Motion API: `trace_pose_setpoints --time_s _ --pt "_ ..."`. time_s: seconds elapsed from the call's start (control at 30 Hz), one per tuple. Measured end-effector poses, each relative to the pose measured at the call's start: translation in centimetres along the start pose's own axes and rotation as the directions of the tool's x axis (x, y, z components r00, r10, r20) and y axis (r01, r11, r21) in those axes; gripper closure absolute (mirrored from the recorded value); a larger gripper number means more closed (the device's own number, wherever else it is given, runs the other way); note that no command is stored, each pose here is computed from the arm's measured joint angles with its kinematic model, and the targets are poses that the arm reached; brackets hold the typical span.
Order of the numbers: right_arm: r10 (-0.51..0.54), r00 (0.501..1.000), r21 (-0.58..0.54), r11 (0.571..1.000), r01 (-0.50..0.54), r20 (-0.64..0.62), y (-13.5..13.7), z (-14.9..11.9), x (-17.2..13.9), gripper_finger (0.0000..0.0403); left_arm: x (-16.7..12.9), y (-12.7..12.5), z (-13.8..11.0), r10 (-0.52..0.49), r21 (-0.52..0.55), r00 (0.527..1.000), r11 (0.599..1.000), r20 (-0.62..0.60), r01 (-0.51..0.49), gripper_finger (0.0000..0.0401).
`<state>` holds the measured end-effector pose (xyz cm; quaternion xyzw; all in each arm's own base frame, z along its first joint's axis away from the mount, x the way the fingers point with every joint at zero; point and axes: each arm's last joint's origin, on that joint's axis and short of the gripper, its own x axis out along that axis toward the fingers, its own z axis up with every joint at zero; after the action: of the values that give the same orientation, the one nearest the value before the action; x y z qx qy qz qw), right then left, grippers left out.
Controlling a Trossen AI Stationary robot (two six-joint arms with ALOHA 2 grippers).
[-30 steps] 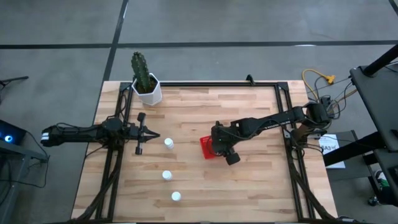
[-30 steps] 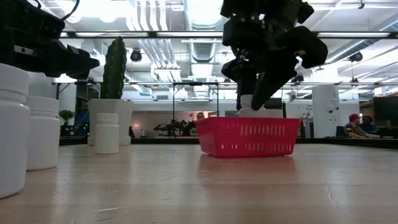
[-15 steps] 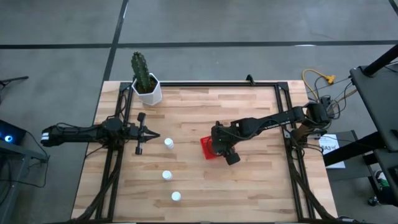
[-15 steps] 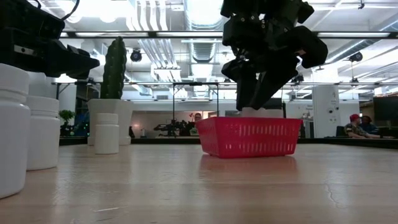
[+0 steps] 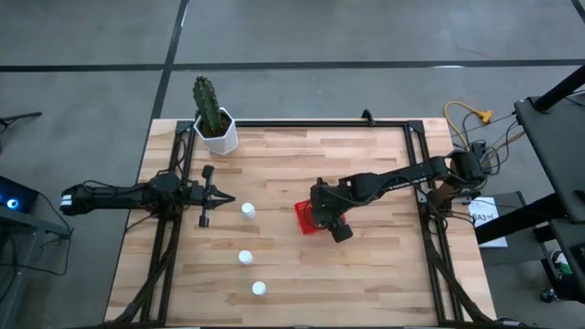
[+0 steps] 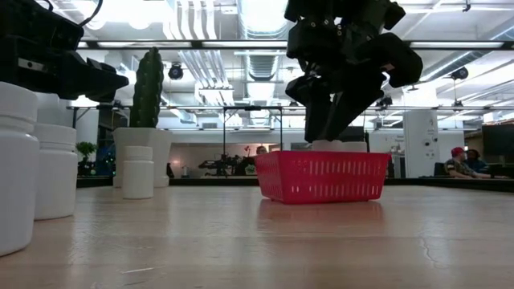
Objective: Pick and place pill bottles into a basket
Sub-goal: Put the white medicine bottle into the red basket
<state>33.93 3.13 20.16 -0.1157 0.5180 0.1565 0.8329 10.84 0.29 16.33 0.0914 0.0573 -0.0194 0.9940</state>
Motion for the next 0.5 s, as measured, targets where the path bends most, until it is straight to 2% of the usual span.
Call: trace_pose_setpoints --time_s 0.3,0.5 --pt "-0.014 0.999 -0.031 0.999 0.015 0.042 -0.2 1.1 -0.8 0.0227 0.0 0.0 0.0 0.0 0.0 1.0 1.0 0.0 0.0 0.0401" --pt "-0.043 0.989 -0.037 0.998 0.048 0.139 -0.6 2.1 -1.2 0.0243 0.0 0.0 0.0 0.0 0.0 1.0 1.0 0.0 0.0 0.0401"
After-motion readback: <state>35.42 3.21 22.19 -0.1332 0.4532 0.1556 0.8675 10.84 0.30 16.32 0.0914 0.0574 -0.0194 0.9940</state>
